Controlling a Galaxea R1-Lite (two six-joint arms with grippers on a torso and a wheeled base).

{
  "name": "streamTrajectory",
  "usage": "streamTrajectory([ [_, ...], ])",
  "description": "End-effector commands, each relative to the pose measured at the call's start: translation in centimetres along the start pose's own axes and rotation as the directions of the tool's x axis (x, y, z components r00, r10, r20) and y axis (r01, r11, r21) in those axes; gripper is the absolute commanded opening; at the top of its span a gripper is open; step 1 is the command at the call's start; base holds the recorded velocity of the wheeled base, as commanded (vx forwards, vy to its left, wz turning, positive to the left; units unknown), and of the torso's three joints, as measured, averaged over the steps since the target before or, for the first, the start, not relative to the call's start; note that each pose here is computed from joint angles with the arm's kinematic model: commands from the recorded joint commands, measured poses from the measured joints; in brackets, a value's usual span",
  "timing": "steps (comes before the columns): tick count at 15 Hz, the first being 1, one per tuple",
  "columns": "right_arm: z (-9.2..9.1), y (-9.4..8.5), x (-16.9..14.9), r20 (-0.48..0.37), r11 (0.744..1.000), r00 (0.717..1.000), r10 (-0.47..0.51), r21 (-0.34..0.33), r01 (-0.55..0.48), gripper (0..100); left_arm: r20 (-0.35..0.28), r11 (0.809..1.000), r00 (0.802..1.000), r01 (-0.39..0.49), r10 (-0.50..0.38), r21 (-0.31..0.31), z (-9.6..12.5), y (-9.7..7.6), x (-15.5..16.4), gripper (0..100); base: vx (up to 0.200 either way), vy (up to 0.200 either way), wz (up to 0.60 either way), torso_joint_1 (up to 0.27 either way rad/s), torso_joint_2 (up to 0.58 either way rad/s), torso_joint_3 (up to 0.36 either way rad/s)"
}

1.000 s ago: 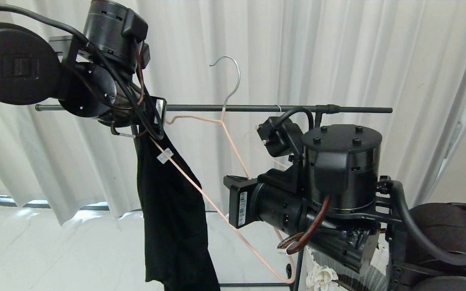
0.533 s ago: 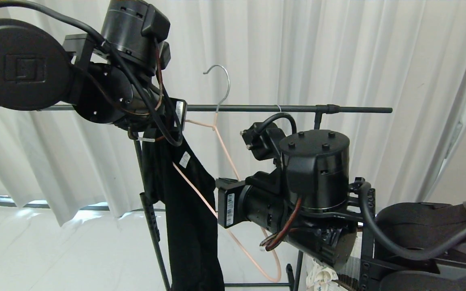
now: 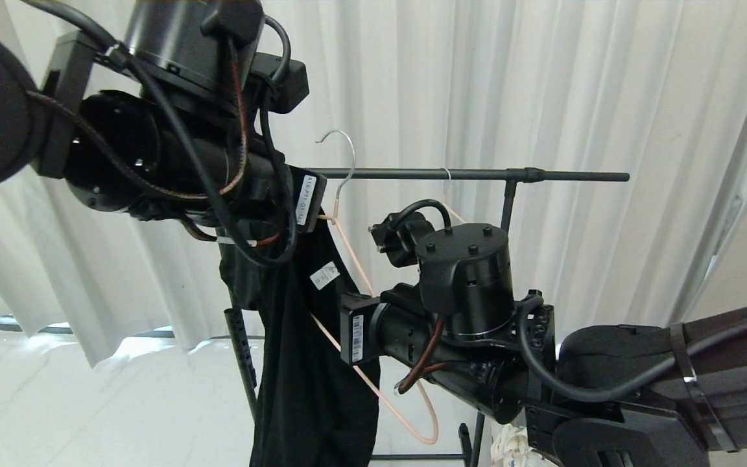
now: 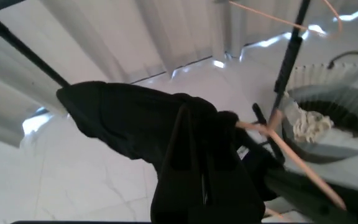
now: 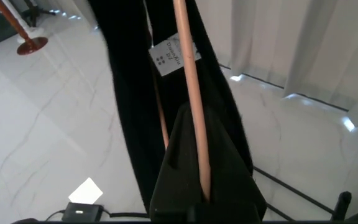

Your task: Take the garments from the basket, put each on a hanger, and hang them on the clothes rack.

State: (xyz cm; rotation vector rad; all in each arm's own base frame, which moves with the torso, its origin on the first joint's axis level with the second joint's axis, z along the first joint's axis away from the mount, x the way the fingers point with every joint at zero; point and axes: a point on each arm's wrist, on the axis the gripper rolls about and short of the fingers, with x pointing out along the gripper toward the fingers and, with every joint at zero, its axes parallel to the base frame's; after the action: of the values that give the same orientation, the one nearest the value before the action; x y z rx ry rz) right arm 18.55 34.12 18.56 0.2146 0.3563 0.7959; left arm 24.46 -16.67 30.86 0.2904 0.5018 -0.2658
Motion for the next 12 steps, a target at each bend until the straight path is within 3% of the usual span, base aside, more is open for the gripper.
streamTrajectory([
  [1,-0.4,-0.1,0.4,-0.010,1.000,1.000,-0.006,-0.002,0.006,0,0.027,1.000,1.000,0.016,-0.016,0.013,-0.3,0.8,-1.9,0,0.000,0.000,0.00,0.000,0.00,0.000],
  [5,-0.6,0.0,0.6,-0.010,1.000,1.000,-0.006,-0.006,0.006,0,0.047,0.992,0.991,0.127,-0.128,0.020,-0.6,0.9,-3.2,0,0.000,0.000,0.00,0.000,0.00,0.000],
  [11,1.3,-1.6,-0.1,0.056,0.995,0.994,-0.095,-0.026,0.097,0,0.055,0.992,0.991,0.118,-0.121,0.043,-0.9,1.3,-3.9,0,0.000,0.000,0.00,0.000,0.00,0.000],
  [12,1.5,-1.9,-0.1,0.062,0.993,0.993,-0.104,-0.052,0.107,0,0.057,0.992,0.991,0.119,-0.122,0.045,-1.1,1.3,-4.2,100,0.000,0.000,0.00,0.000,0.00,0.000],
])
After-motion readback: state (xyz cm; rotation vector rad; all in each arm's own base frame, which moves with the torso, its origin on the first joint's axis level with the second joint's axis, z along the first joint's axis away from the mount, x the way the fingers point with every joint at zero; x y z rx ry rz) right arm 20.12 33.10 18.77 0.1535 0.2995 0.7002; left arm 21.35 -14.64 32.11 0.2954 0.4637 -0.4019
